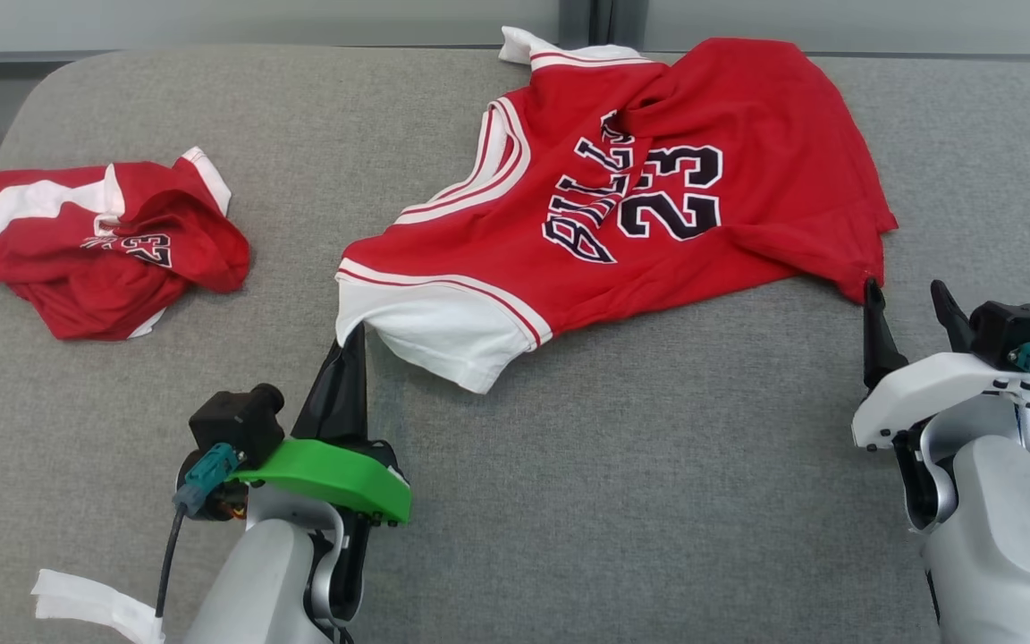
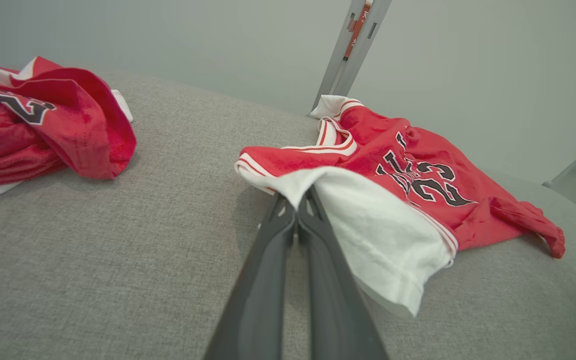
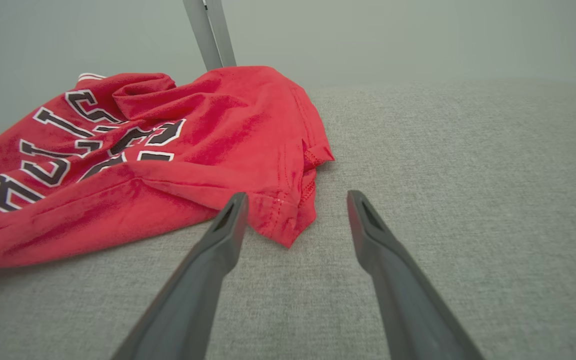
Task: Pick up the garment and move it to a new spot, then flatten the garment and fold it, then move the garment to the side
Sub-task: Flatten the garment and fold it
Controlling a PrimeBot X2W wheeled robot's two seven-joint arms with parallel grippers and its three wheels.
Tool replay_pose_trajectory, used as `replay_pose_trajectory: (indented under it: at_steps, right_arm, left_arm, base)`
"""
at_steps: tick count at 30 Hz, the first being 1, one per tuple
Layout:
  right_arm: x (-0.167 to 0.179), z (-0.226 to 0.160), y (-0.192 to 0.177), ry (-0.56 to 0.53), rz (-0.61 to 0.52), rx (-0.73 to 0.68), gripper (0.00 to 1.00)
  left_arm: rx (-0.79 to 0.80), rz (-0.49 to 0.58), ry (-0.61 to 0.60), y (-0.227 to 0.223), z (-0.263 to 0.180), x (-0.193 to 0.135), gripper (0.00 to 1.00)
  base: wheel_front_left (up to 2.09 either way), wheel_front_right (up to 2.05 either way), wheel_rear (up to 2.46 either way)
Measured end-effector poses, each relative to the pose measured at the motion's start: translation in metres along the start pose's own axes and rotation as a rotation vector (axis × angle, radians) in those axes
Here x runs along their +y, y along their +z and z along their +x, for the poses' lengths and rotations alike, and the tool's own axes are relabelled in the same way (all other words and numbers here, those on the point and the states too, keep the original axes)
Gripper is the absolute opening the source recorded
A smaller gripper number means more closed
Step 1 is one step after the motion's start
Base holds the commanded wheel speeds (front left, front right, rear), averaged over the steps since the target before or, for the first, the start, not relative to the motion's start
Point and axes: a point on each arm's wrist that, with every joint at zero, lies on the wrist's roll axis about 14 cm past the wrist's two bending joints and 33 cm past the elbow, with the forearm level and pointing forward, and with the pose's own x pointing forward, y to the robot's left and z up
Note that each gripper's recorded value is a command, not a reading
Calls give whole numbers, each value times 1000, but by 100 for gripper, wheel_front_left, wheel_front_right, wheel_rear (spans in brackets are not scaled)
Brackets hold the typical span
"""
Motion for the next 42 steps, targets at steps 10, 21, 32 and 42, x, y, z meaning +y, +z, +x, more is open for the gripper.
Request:
replay_pose_trajectory:
  at_steps: [10, 21, 32, 42]
  right_arm:
    - [11, 28, -24, 52, -43, 92, 100]
    - [12, 41, -34, 67, -42, 133, 36]
    - [15, 32, -17, 95, -75, 80, 0]
    - [-10, 9, 38, 89, -189, -58, 0]
  left_arm:
    - [30, 1, 20, -10, -3, 5, 0]
    - [41, 6, 26, -13, -3, 7, 0]
    - [27, 14, 38, -7, -8, 9, 0]
    - [-67, 54, 55, 28, -11, 20, 0]
  base:
    - [0, 0, 0]
    - [0, 0, 0]
    - [0, 0, 0]
    - [0, 0, 0]
